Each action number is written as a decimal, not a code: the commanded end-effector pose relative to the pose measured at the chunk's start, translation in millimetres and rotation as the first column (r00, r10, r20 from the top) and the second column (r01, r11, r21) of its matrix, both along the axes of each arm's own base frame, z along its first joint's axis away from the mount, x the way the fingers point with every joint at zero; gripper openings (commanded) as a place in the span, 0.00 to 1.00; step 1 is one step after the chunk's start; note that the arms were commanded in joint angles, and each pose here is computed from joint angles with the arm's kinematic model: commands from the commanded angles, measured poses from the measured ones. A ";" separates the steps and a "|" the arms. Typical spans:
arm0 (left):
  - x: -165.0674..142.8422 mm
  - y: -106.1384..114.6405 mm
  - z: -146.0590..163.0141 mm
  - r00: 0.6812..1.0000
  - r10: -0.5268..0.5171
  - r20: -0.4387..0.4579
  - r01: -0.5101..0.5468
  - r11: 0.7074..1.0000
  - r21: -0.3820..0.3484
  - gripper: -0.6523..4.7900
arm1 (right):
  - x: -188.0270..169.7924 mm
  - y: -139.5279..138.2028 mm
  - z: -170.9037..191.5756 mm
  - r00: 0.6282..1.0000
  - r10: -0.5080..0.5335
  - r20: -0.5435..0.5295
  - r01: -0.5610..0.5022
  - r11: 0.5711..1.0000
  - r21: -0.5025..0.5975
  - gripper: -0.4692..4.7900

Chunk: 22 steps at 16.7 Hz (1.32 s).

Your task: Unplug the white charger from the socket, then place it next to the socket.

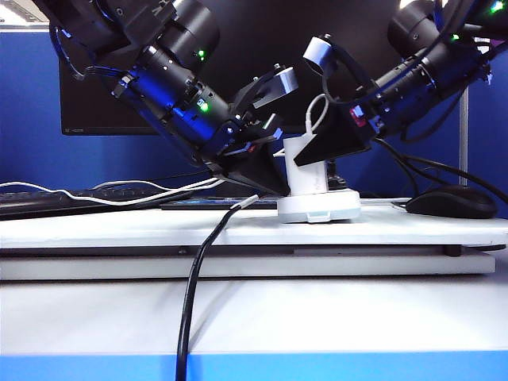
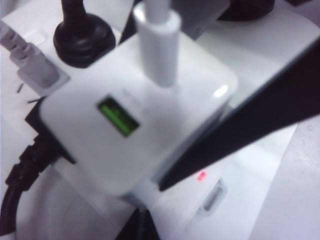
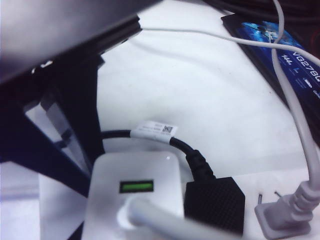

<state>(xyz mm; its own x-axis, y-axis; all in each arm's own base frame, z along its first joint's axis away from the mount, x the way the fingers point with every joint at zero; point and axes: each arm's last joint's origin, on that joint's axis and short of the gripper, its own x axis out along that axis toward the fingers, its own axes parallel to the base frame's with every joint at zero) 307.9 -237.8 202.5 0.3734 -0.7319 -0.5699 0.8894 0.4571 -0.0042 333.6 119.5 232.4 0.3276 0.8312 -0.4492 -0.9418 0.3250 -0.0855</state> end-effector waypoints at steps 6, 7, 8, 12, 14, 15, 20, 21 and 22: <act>-5.8 -3.1 -11.3 0.997 -0.033 -0.065 0.035 0.999 0.032 0.11 | 2.5 4.2 30.3 0.984 0.027 0.178 -0.044 0.995 0.089 0.09; -5.8 -3.1 -11.3 0.997 -0.033 -0.065 0.035 0.999 0.032 0.11 | 2.7 3.6 30.5 0.990 0.015 0.139 -0.030 0.993 0.111 0.09; -5.8 -3.1 -11.3 0.997 -0.033 -0.065 0.035 0.999 0.032 0.11 | 3.2 1.4 30.5 0.994 0.010 0.110 -0.024 0.991 0.129 0.09; -5.8 -3.1 -11.3 0.997 -0.033 -0.065 0.035 0.999 0.032 0.11 | 4.1 -0.5 29.7 0.989 0.002 0.148 -0.017 0.995 0.101 0.09; -5.9 -3.2 -11.2 0.997 -0.034 -0.065 0.036 0.999 0.031 0.11 | 4.4 -0.8 29.4 0.983 0.003 0.181 -0.017 0.997 0.077 0.09; -5.9 -3.2 -11.2 0.997 -0.034 -0.065 0.036 0.999 0.031 0.11 | 4.4 -0.8 29.0 0.981 0.004 0.195 -0.017 0.998 0.065 0.09; -5.8 -3.3 -11.6 0.997 -0.034 -0.066 0.036 0.999 0.032 0.11 | 3.1 -0.1 27.4 0.997 0.021 0.077 -0.031 0.990 0.135 0.09; -5.6 -3.5 -12.7 0.997 -0.033 -0.068 0.036 0.999 0.034 0.11 | 2.8 0.0 27.4 0.997 0.029 0.072 -0.039 0.989 0.141 0.09; -5.5 -3.5 -13.6 0.997 -0.033 -0.072 0.036 0.999 0.036 0.11 | 3.0 0.1 27.8 0.997 0.028 0.078 -0.039 0.989 0.141 0.09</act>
<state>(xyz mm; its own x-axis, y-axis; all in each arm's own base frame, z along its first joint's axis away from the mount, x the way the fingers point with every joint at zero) 306.8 -241.3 202.0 0.3523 -0.7496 -0.5603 0.9009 0.4338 -0.0139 334.1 114.9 235.7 0.3427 0.8329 -0.4346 -0.9292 0.3687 -0.0261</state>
